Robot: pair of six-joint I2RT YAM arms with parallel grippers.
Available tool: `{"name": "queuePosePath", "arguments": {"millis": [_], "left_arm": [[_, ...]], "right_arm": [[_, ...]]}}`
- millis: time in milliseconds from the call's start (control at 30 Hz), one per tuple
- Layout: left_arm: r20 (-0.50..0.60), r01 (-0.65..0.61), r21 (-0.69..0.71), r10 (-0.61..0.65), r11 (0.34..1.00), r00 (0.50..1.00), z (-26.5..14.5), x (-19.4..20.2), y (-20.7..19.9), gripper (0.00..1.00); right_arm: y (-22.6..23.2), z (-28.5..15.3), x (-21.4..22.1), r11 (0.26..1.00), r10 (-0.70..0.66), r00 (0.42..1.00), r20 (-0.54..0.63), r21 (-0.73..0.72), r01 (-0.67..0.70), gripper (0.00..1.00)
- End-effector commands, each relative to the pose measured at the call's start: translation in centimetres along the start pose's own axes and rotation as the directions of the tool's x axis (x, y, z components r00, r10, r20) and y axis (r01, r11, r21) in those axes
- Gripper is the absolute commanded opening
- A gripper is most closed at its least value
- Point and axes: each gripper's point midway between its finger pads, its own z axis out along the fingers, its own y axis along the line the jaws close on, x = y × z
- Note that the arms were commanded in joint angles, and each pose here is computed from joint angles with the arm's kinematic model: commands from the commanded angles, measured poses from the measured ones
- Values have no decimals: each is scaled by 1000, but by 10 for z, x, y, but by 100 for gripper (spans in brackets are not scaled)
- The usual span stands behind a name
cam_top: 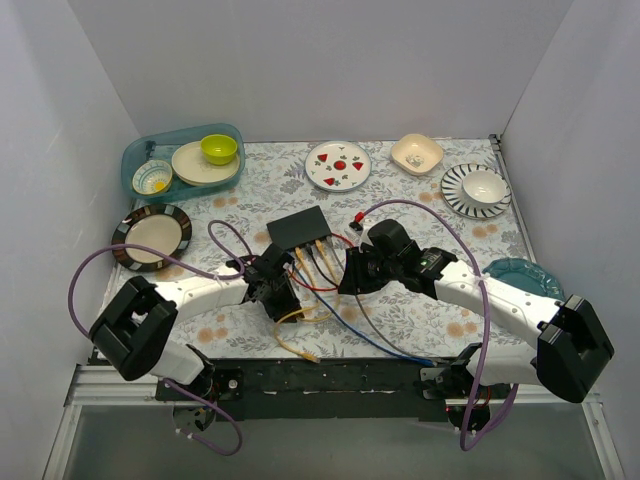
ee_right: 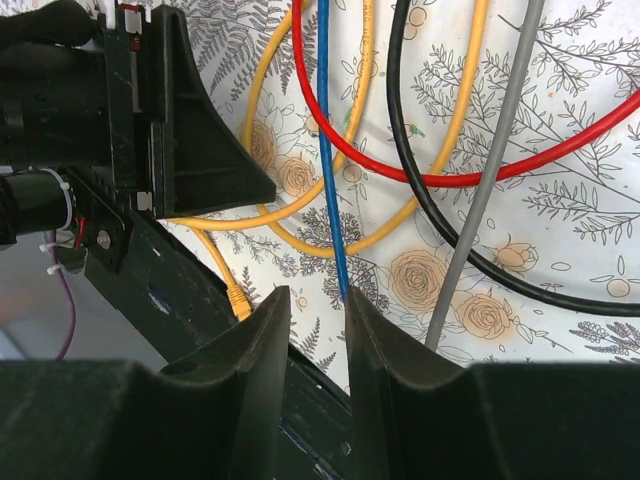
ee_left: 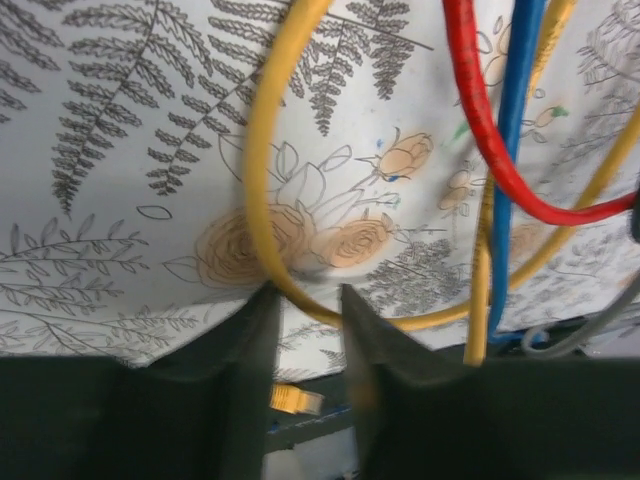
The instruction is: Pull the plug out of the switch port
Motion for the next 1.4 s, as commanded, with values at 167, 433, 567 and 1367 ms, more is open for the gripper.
{"name": "queuePosePath", "arguments": {"millis": [167, 433, 567, 1367], "left_arm": [[-3, -19, -121, 19, 993, 1000, -18, 14, 32, 0], [-19, 12, -135, -15, 991, 1000, -55, 22, 32, 0], [19, 127, -175, -126, 976, 992, -70, 23, 38, 0], [222, 264, -399, -187, 878, 957, -104, -6, 86, 61]], "right_arm": [[-3, -3, -1, 1000, -14, 1000, 26, 15, 14, 36], [-2, 0, -3, 1000, -16, 999, 37, 3, 16, 36], [-1, 4, -5, 1000, -13, 999, 37, -5, 13, 35], [23, 20, -42, 998, -23, 997, 70, -59, 27, 34]]}}
